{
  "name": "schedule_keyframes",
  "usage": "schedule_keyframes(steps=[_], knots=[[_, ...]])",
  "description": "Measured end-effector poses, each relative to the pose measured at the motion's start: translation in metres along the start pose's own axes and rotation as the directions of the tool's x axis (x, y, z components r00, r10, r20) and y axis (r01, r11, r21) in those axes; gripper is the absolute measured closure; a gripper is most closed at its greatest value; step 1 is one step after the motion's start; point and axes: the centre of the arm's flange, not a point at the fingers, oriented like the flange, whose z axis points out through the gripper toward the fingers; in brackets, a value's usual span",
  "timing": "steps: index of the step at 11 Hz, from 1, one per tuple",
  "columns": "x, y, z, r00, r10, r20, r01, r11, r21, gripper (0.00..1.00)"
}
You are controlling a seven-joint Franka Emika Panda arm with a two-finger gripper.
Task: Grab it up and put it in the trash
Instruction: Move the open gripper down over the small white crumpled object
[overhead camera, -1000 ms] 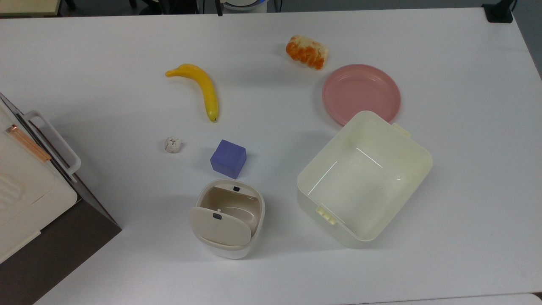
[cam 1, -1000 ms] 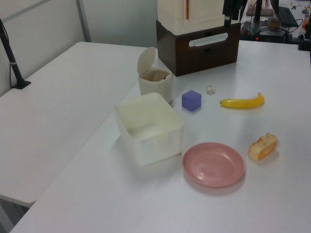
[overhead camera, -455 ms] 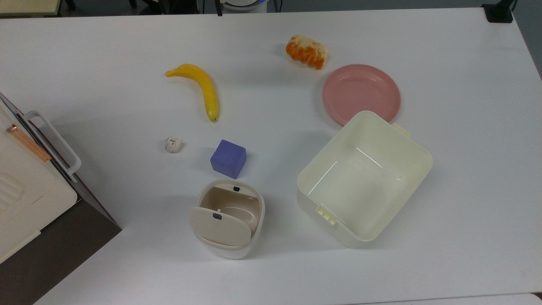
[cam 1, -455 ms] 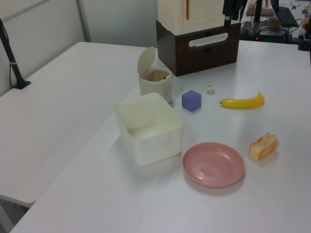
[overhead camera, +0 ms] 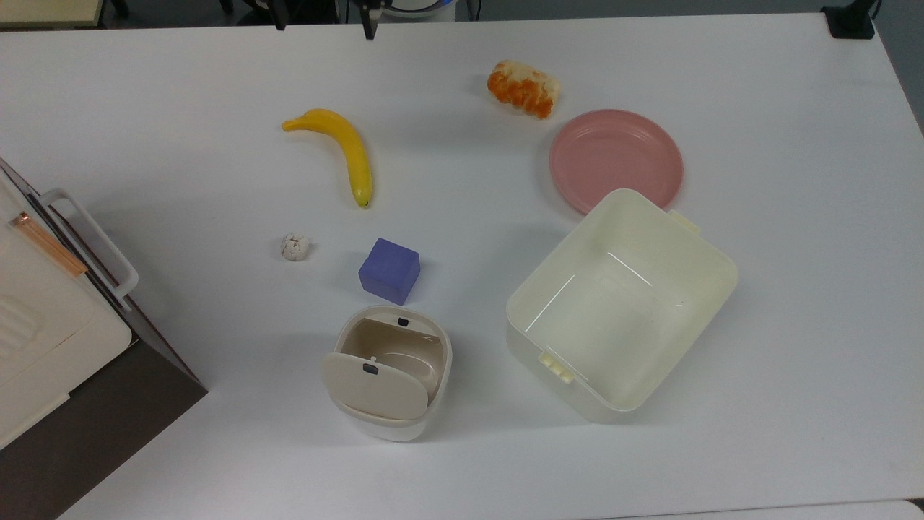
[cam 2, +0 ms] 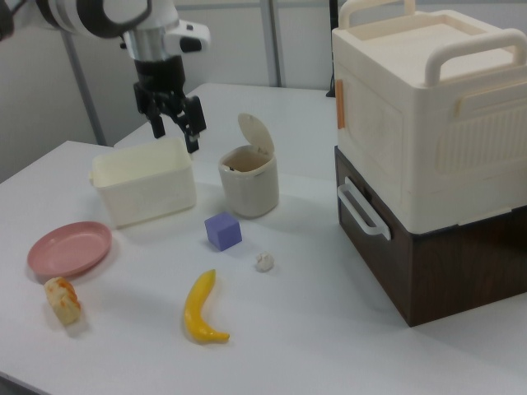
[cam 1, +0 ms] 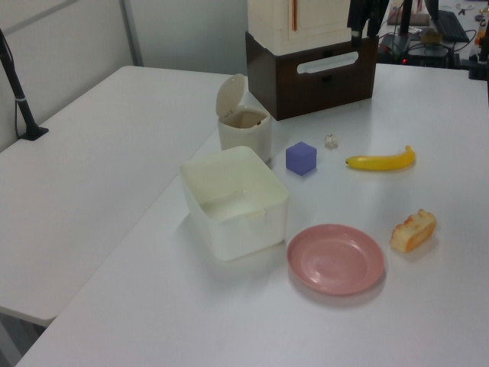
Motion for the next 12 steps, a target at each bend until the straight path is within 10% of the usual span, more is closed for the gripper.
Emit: schedule_keyframes(steps=[5,12], knots=[[0.029,0.02,0.098,0.947,0.313,-0.066,-0.317,0.946,-0.069,0.0],[0.083,0.075,0.222,0.97,0.161,-0.183,-0.206,0.943,-0.263,0.02]])
